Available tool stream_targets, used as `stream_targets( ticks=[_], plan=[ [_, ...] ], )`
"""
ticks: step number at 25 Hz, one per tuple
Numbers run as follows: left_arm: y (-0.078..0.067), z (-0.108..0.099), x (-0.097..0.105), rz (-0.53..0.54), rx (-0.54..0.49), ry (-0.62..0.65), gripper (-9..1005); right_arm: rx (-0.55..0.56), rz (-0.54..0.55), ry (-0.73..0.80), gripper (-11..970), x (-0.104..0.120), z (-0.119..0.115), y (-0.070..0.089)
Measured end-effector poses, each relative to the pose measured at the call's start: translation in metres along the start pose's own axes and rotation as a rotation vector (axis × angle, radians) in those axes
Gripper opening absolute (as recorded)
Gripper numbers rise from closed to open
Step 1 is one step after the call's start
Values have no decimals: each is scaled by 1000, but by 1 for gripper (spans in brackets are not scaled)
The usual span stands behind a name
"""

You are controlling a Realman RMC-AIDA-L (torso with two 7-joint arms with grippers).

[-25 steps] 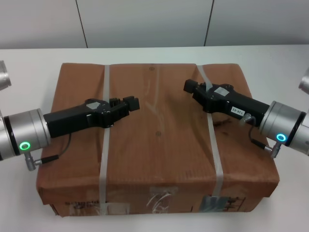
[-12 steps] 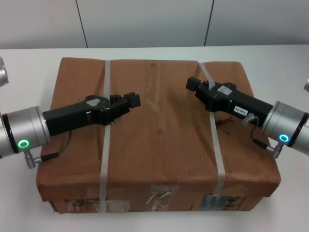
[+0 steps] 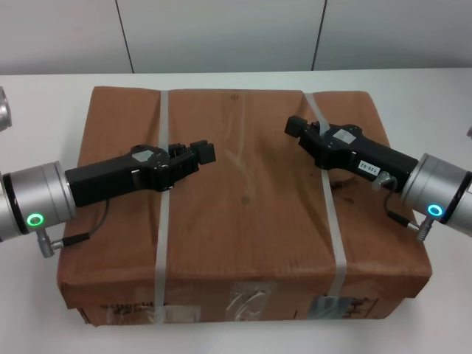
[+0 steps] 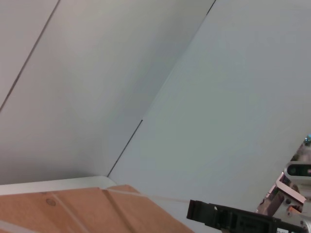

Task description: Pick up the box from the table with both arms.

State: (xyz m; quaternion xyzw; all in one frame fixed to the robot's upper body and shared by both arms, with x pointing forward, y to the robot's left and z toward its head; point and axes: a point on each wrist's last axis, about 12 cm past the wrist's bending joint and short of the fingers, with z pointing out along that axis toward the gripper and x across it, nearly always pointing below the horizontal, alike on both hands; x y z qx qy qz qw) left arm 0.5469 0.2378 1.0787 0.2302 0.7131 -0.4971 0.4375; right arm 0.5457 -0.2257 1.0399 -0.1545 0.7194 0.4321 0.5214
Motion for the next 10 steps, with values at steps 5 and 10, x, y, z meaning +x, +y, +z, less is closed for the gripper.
stream_targets(
  ticks=[5,10],
  plan=[
    [-1,-1,-1,0,12,-9,158,-14,1,-9,36,-1,0,2],
    [-2,-1,-1,9,14,-10,158,-13,2,-9,36,0,-1,2]
  ],
)
